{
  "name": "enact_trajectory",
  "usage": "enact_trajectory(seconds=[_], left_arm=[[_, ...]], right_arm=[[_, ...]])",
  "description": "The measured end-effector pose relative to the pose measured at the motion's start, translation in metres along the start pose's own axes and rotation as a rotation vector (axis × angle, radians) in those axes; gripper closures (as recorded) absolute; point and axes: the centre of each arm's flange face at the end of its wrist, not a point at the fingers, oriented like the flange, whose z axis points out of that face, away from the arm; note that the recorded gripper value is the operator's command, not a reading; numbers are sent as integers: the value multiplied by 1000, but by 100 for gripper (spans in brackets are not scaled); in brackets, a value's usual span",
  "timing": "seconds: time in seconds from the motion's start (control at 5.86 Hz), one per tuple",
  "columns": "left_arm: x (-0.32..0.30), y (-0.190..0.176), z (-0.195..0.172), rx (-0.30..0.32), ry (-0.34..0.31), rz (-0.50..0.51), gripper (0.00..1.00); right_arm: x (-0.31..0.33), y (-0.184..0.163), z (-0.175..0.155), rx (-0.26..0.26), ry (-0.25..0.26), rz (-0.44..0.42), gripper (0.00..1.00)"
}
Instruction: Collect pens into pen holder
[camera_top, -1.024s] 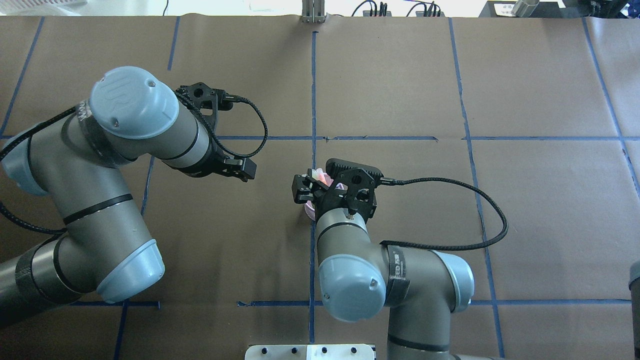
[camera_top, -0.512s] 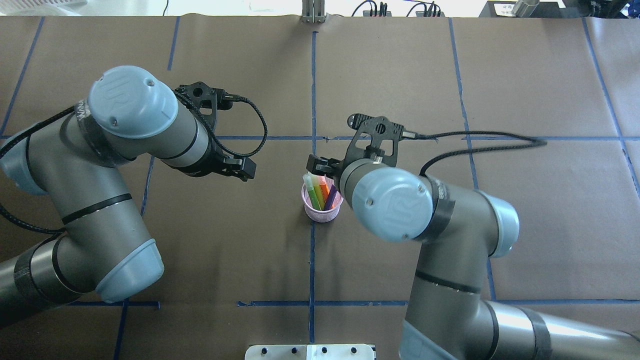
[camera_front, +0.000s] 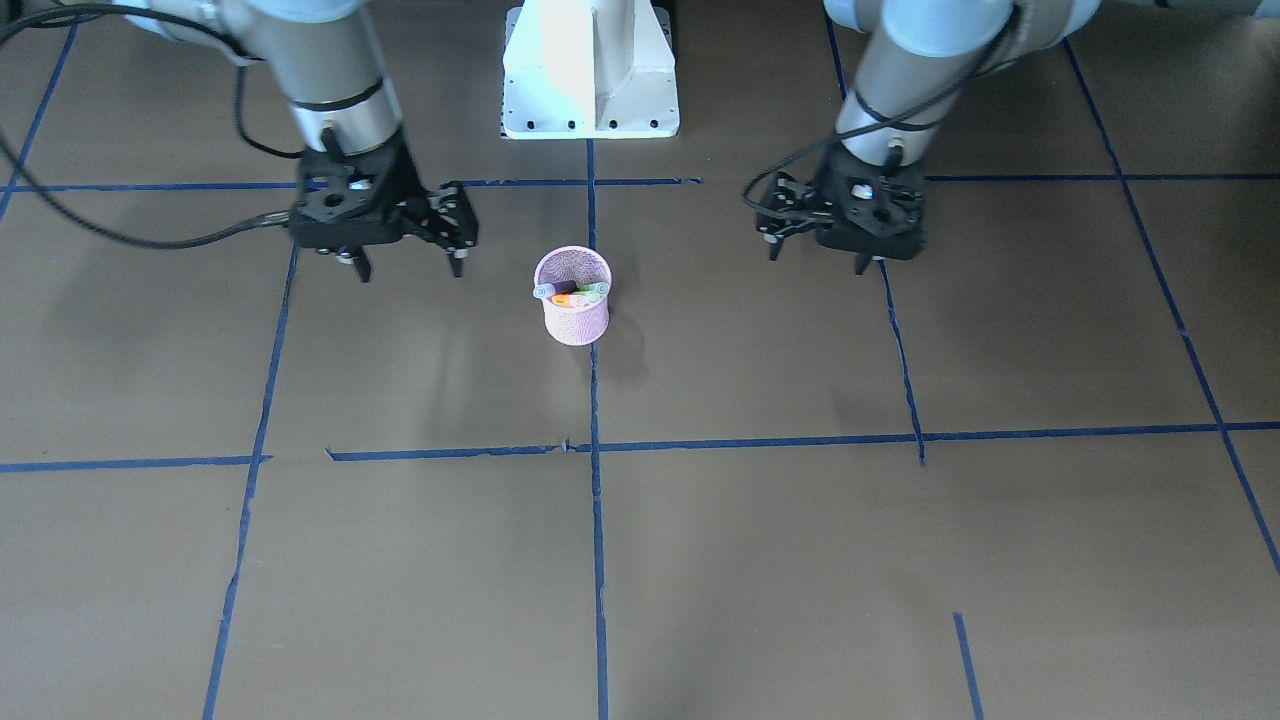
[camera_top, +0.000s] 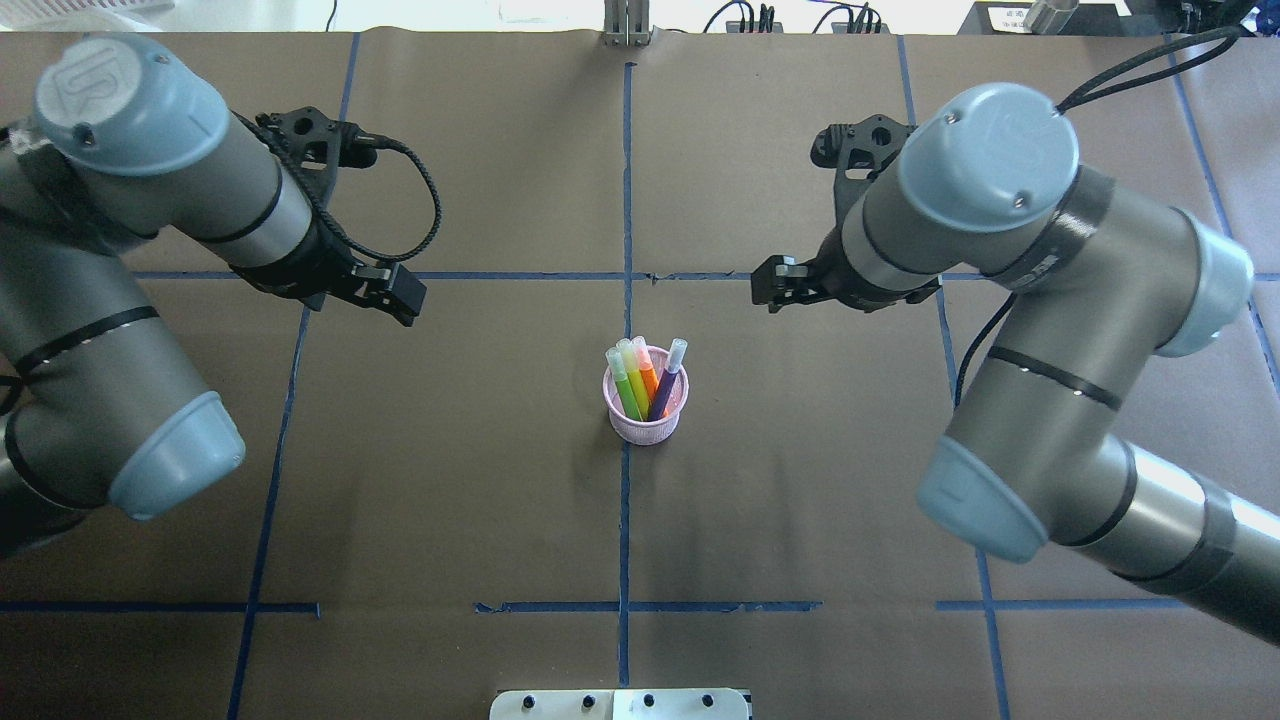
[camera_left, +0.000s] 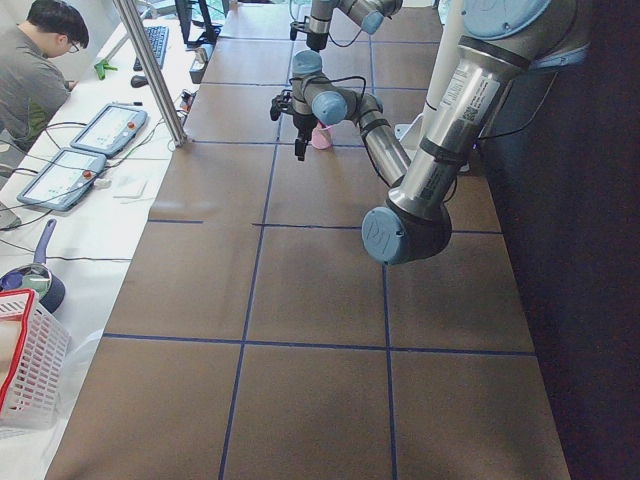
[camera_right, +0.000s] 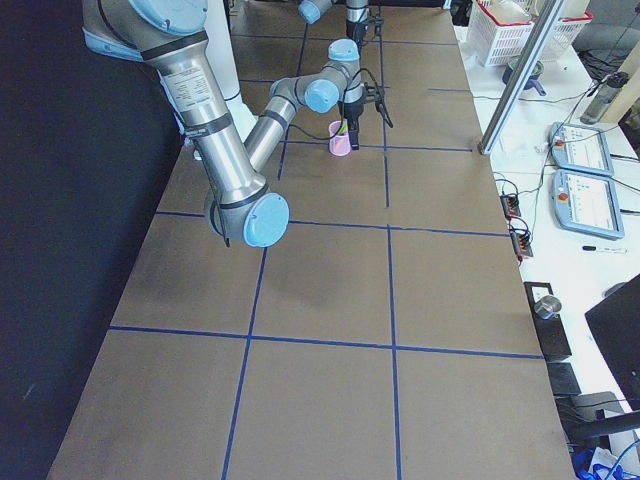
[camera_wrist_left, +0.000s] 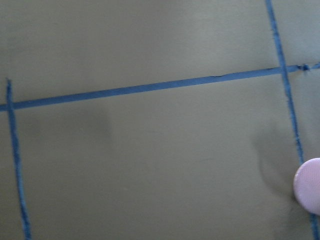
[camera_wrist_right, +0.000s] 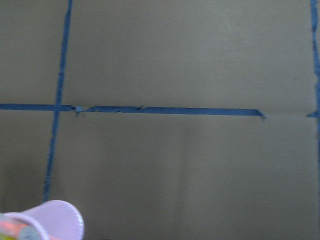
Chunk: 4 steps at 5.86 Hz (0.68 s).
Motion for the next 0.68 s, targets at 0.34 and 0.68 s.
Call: enact_trajectory(seconds=[0.34, 0.68], left_arm=[[-129, -2, -19, -43, -14, 140, 0], [-246, 20, -43, -52, -42, 162, 0]], right_arm=[[156, -25, -15, -83, 32, -192, 0], [321, -30, -24, -153, 51, -341, 0]])
